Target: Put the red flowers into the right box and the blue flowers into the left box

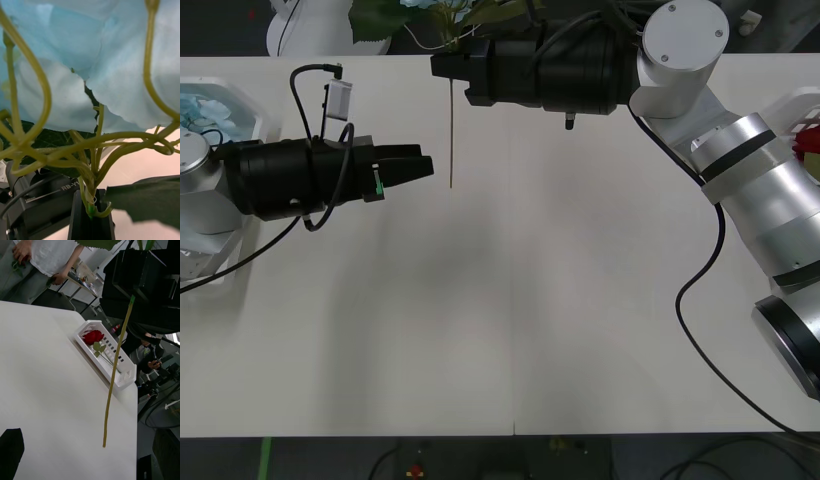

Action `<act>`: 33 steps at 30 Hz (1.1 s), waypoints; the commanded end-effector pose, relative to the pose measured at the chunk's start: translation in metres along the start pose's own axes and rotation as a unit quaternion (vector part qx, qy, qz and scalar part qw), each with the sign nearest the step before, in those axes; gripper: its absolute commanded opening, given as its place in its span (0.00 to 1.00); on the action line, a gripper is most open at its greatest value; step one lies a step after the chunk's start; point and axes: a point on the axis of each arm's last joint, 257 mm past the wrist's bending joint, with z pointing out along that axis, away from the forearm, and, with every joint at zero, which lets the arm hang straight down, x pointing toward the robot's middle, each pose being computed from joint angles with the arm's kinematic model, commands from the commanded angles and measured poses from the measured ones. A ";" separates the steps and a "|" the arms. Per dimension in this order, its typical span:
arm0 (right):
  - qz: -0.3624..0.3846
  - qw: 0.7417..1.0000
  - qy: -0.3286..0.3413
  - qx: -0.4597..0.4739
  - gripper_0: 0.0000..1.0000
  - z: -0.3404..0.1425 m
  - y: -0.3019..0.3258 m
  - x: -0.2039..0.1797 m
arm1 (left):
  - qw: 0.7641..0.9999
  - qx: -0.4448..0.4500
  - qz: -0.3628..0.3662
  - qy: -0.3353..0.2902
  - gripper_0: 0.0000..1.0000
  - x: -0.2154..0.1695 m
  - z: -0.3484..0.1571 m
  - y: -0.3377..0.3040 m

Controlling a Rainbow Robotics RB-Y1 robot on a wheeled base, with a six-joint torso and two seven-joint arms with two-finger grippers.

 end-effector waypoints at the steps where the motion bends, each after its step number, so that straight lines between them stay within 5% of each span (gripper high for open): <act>1: -0.020 0.999 -0.014 -0.035 0.00 0.018 0.039 -0.029 | 0.999 0.026 0.033 -0.019 1.00 -0.026 0.039 -0.022; 7: -0.019 0.999 -0.016 -0.034 0.00 0.018 0.038 -0.031 | 0.999 0.034 0.028 -0.027 1.00 -0.029 0.060 -0.030; 8: -0.020 0.999 -0.016 -0.034 0.00 0.018 0.038 -0.030 | 0.999 0.036 0.028 -0.028 0.78 -0.030 0.063 -0.031; 10: -0.019 0.999 -0.016 -0.034 0.00 0.018 0.038 -0.030 | 0.999 0.036 0.024 -0.029 0.13 -0.029 0.066 -0.032; 11: -0.019 0.999 -0.017 -0.034 0.00 0.018 0.038 -0.031 | 0.999 0.036 0.024 -0.030 0.00 -0.030 0.066 -0.032; 31: -0.018 0.999 -0.019 -0.033 0.00 0.018 0.038 -0.032 | 0.998 0.041 0.015 -0.036 0.00 -0.032 0.065 -0.034; 32: -0.020 0.999 -0.018 -0.032 0.04 0.018 0.037 -0.032 | 0.998 0.042 0.015 -0.038 0.00 -0.034 0.064 -0.035; 33: -0.019 0.999 -0.018 -0.032 0.25 0.018 0.037 -0.032 | 0.998 0.042 0.014 -0.038 0.00 -0.034 0.063 -0.035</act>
